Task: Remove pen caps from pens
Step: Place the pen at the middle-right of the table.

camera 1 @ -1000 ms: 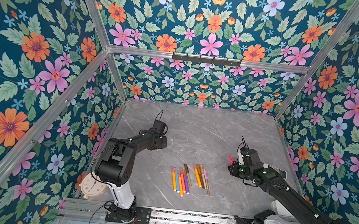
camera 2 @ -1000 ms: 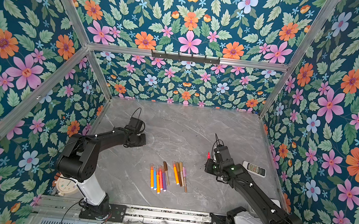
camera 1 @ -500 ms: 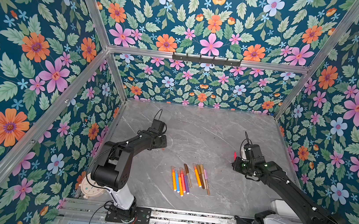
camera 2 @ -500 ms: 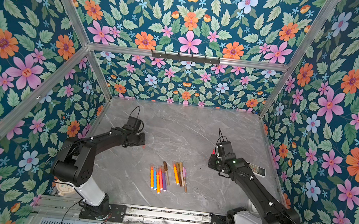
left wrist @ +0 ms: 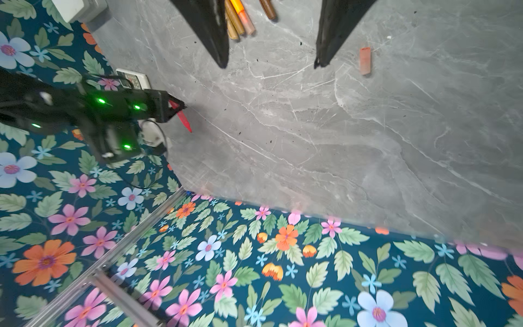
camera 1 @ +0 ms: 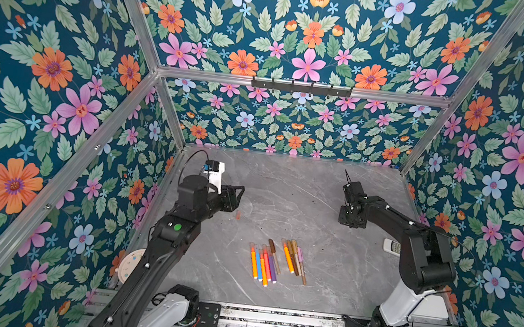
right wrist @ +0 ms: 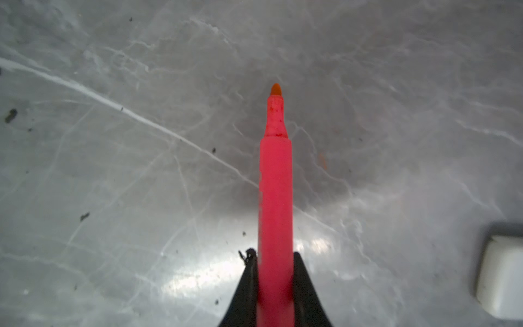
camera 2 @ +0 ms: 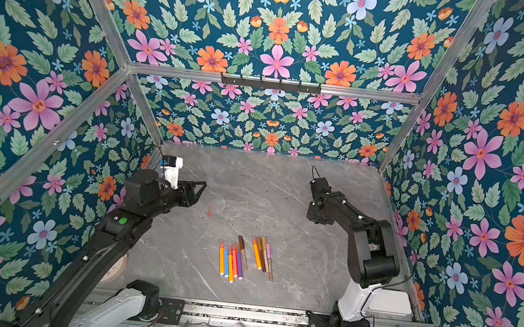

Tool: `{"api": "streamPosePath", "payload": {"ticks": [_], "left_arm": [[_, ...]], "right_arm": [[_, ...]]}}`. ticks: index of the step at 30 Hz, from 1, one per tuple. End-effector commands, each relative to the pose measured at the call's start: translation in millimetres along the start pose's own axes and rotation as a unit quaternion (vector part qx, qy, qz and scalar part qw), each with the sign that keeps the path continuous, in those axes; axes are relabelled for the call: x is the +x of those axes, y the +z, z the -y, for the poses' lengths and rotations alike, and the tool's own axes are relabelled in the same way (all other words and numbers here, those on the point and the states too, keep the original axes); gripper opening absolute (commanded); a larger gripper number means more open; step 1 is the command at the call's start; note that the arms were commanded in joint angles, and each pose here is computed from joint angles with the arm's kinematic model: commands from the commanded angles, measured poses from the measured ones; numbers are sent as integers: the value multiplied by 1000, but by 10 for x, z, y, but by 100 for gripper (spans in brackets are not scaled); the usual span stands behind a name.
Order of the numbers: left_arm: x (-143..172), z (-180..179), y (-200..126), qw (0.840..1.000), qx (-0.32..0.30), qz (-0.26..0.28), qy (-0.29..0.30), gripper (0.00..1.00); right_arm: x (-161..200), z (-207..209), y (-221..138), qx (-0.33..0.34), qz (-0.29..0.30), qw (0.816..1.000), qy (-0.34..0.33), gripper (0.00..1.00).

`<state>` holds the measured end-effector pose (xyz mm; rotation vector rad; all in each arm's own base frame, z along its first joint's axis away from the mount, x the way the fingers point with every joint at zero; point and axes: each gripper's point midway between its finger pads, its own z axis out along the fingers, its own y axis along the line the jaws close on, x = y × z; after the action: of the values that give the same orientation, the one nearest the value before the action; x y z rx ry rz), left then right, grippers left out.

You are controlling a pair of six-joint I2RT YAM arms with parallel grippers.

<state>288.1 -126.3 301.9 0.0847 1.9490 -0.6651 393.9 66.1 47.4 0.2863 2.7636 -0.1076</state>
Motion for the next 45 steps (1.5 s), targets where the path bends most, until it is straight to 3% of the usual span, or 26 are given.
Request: {"api": "streamPosePath", "payload": {"ticks": [1, 6, 11, 16, 20, 31, 36, 39, 42, 45], "left_arm": [[124, 45, -253, 999, 8, -1, 33, 52], [212, 69, -481, 998, 17, 29, 54, 54], [227, 47, -507, 998, 12, 34, 50, 54], [269, 5, -450, 999, 5, 21, 47, 55], [263, -9, -448, 998, 0, 23, 50, 55], [281, 15, -519, 998, -3, 28, 51, 56], [374, 13, -412, 999, -4, 2, 50, 56], [425, -16, -343, 999, -11, -18, 47, 54], [445, -26, -332, 998, -17, -35, 43, 53], [422, -47, -374, 998, -28, -34, 36, 53]], "right_arm": [[-41, -26, 74, 7, -11, 1000, -12, 0], [-61, -50, 119, 9, -20, 1000, -14, 0], [-36, -71, 140, 7, -32, 999, -13, 10], [-14, -64, 148, 9, -38, 999, -9, 53], [-25, -63, 96, 6, -33, 999, -4, 61], [-60, -78, -351, -17, -5, 1000, 12, 63], [28, -510, -711, -84, 32, 996, -15, 62], [97, -786, -1105, -109, 72, 990, -53, 62], [247, -1155, -1372, -219, 85, 971, -39, 61], [423, -1421, -1448, -340, 104, 935, 0, 60]]}}
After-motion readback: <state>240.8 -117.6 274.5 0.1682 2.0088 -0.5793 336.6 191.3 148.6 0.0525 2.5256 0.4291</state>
